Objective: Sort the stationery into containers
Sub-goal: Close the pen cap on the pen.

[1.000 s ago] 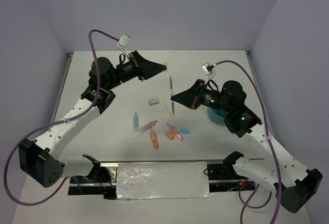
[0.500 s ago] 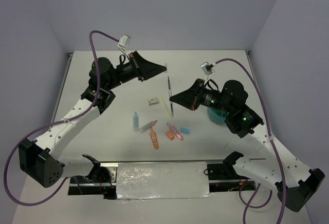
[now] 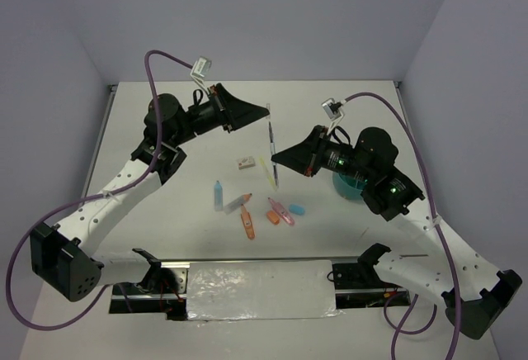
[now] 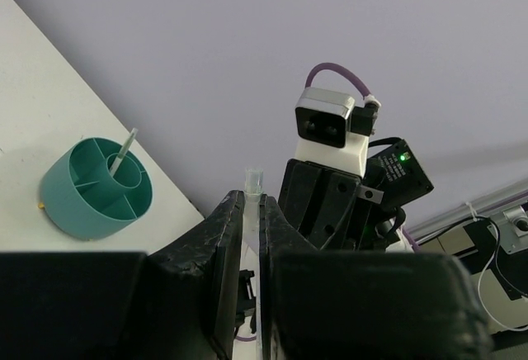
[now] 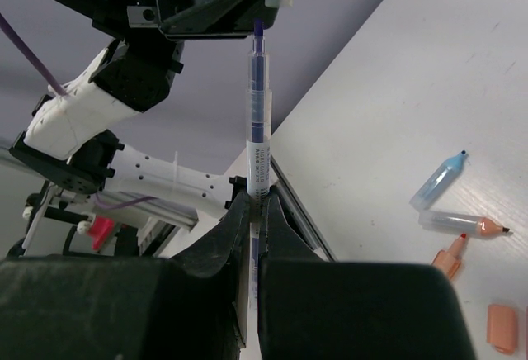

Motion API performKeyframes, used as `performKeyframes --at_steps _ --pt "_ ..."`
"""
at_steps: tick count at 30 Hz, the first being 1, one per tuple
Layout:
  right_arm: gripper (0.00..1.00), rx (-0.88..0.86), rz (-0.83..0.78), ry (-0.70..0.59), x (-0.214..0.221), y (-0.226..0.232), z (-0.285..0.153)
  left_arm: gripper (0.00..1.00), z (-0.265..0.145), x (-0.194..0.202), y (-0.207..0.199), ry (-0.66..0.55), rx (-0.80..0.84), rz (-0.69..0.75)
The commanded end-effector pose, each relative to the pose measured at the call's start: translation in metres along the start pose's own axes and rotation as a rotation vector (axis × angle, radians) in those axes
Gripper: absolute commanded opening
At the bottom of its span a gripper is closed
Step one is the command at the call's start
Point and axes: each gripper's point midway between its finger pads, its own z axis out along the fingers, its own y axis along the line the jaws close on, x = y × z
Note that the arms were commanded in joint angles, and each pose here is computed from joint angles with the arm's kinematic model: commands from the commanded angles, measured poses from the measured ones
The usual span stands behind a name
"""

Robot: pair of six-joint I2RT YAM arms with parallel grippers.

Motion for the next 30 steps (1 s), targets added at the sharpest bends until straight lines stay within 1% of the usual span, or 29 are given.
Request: performKeyframes --at_steps 1,9,30 --pt "0.00 -0.030 -0.047 -0.041 -0.018 0.018 -0.001 0.00 -0.004 0.000 -0.027 -0.006 0.086 0.039" --pt "0.00 -0.008 -0.047 -0.038 -0.018 0.013 0.001 0.00 -0.001 0.005 -0.025 0.006 0.079 0.039" --pt "0.00 0.015 -0.054 -0.015 -0.011 0.006 0.003 0.00 0.008 -0.013 -0.025 -0.021 0.034 0.112"
